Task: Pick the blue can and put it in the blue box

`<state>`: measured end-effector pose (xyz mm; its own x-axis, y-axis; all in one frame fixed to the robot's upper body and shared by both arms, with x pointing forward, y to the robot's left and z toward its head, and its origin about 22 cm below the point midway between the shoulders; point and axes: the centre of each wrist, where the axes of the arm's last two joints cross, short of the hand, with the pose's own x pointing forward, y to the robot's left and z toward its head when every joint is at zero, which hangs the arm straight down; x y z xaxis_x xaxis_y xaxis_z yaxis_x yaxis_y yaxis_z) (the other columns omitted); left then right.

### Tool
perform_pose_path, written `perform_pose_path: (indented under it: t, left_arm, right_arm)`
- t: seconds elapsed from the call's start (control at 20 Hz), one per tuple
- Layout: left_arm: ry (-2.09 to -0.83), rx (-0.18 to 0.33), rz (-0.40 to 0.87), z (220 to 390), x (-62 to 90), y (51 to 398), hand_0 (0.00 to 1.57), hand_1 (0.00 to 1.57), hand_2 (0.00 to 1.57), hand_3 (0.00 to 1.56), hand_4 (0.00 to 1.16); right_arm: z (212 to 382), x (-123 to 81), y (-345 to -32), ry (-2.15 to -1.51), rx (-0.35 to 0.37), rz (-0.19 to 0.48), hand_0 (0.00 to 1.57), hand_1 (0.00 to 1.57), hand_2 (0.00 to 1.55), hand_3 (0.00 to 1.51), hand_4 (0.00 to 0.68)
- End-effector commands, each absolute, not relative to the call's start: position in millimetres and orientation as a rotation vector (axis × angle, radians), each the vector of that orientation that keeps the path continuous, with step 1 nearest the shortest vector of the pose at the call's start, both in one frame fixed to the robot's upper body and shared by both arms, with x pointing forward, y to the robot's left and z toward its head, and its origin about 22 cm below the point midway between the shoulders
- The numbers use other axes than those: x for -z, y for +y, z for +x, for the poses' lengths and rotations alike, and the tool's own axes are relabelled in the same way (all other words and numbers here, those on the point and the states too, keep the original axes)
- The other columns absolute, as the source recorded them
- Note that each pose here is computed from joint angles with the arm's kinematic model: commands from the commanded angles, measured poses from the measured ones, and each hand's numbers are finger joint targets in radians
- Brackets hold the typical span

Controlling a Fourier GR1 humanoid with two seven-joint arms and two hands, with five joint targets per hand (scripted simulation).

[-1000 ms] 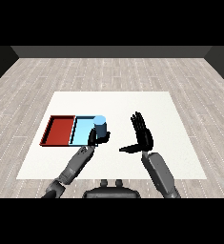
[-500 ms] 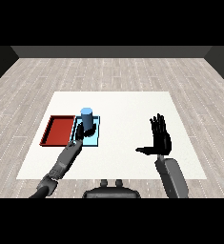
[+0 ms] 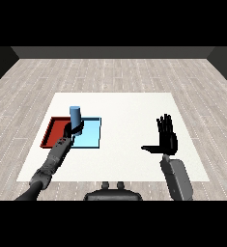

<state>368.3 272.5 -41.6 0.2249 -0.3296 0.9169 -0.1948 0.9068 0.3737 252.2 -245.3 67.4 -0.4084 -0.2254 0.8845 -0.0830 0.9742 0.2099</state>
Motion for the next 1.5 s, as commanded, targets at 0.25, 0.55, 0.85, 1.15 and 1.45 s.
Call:
perform_pose_path:
  t: [0.25,0.55,0.85,1.15,1.45]
  left_arm:
    - [-1.094,0.195,0.603,367.0,65.6,269.5,1.57,1.57,1.5,1.38,0.99]
    - [-0.961,0.279,0.561,350.2,90.8,248.4,1.48,1.48,1.41,0.88,0.87]
    - [-0.865,0.171,0.442,336.7,105.1,245.4,1.57,1.57,1.49,0.0,0.63]
    - [-0.85,0.28,0.63,346.9,94.9,247.0,0.0,0.0,0.0,0.0,0.0]
    - [-1.11,0.051,0.745,362.6,75.8,250.1,0.0,0.0,0.0,0.0,0.0]
  right_arm:
    - [270.4,-46.2,-225.2,-1.933,0.207,0.222,0.0,0.0,0.0,0.0,0.0]
    - [269.6,-23.4,-249.2,-1.922,0.225,0.225,0.0,0.0,0.0,0.0,0.0]
    - [262.3,-25.2,-253.6,-1.93,0.233,0.201,0.0,0.0,0.0,0.0,0.0]
    - [273.7,-36.3,-261.5,-1.936,0.228,0.258,0.0,0.0,0.0,0.0,0.0]
    - [264.0,-23.0,-258.6,-1.944,0.25,0.27,0.0,0.0,0.0,0.0,0.0]
